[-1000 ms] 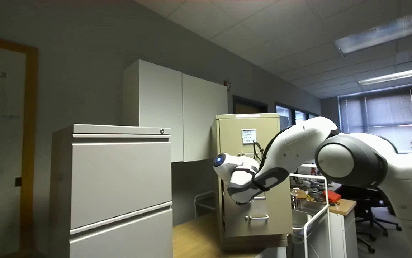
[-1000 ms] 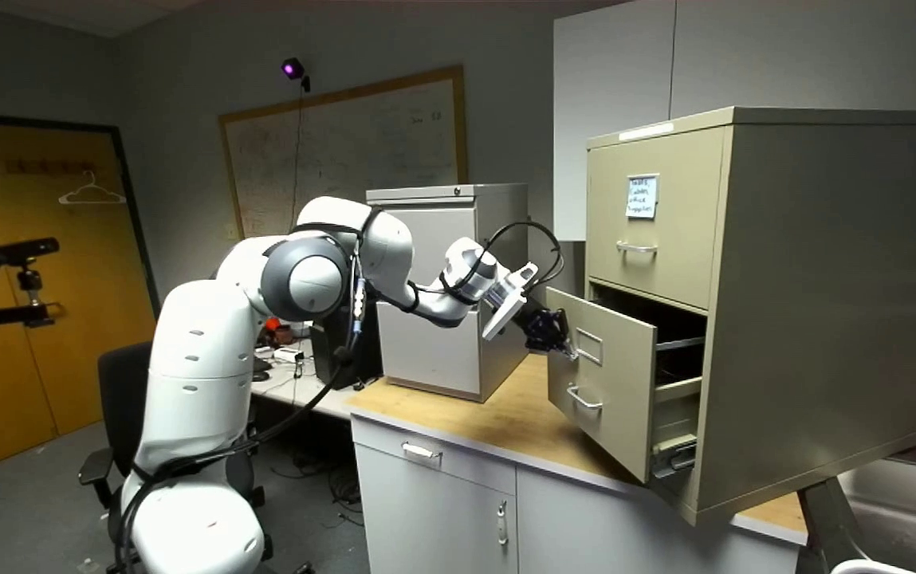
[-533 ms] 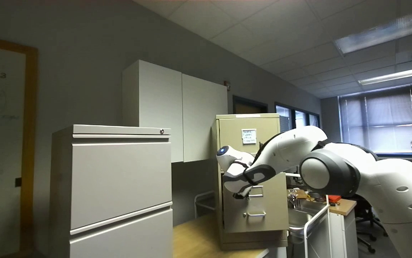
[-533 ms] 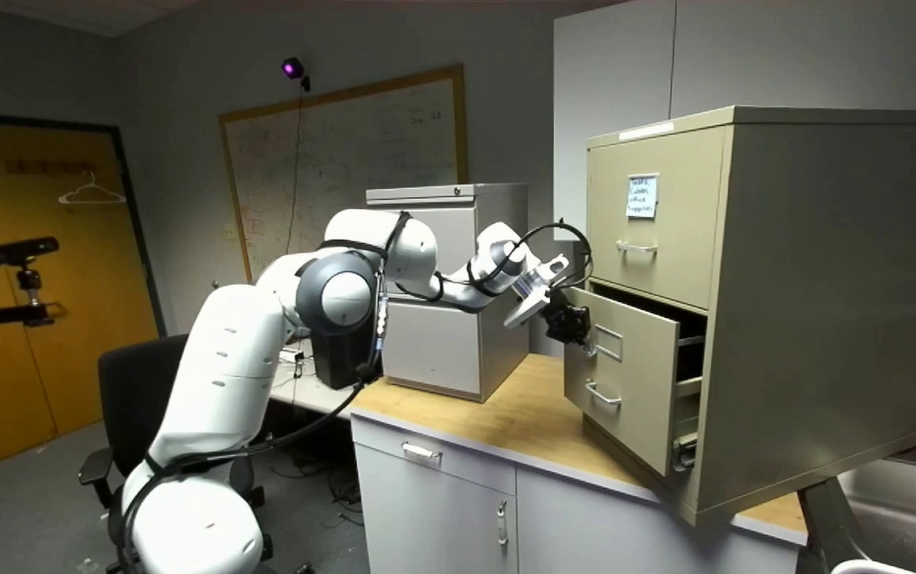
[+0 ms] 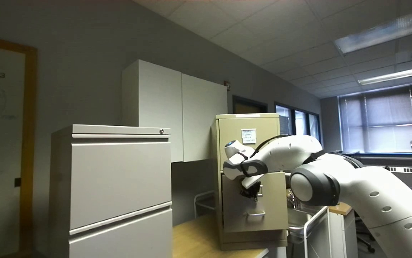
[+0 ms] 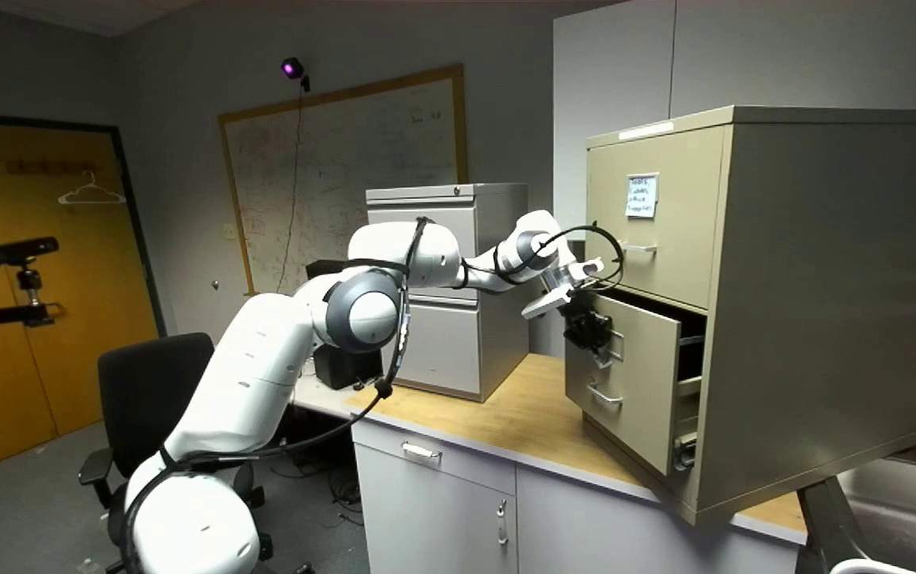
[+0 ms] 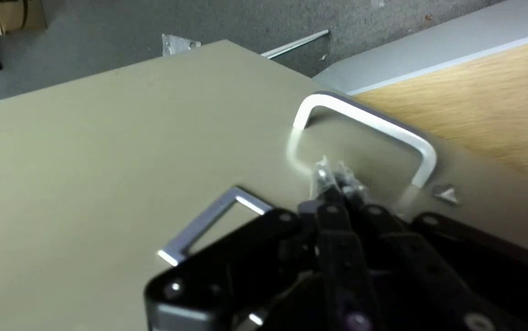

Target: Close the bottom drawer of the cabinet to the right

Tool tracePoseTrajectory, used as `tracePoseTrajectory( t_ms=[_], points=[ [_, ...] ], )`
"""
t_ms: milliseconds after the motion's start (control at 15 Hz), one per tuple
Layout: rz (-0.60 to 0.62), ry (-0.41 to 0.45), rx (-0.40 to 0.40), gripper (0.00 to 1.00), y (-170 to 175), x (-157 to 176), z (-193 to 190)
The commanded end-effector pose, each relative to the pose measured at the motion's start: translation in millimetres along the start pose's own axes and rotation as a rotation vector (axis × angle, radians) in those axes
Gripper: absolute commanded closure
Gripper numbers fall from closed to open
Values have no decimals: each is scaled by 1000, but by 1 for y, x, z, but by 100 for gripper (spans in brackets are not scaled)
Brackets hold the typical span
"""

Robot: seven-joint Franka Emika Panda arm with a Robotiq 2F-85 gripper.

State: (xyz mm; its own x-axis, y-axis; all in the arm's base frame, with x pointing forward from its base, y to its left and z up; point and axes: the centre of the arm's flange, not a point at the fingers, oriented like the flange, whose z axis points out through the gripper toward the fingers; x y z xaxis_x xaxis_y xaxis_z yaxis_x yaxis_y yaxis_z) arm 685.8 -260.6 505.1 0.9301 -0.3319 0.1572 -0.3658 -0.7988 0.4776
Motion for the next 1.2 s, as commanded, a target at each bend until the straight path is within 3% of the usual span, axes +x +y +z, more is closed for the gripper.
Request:
tracePoseTrajectory(
  t_ms=[0, 200, 267, 333, 400, 467, 533, 600, 733, 1133],
  points=[
    [-11, -34, 8, 100, 39, 70, 9],
    [-91, -35, -18, 100, 42, 77, 19],
    [-116, -47, -38, 74, 36, 79, 21],
    [-141, -75, -61, 74, 44, 79, 16],
    [-103, -102, -70, 67, 37, 79, 13],
    [-106, -146, -65, 61, 24, 56, 11],
    [-108, -148, -71, 88, 13, 36, 10],
    [-89, -142, -99, 88, 8, 29, 12],
    [-34, -86, -203, 100, 7, 35, 19],
    [-16, 4, -311, 100, 13, 94, 25]
  ],
)
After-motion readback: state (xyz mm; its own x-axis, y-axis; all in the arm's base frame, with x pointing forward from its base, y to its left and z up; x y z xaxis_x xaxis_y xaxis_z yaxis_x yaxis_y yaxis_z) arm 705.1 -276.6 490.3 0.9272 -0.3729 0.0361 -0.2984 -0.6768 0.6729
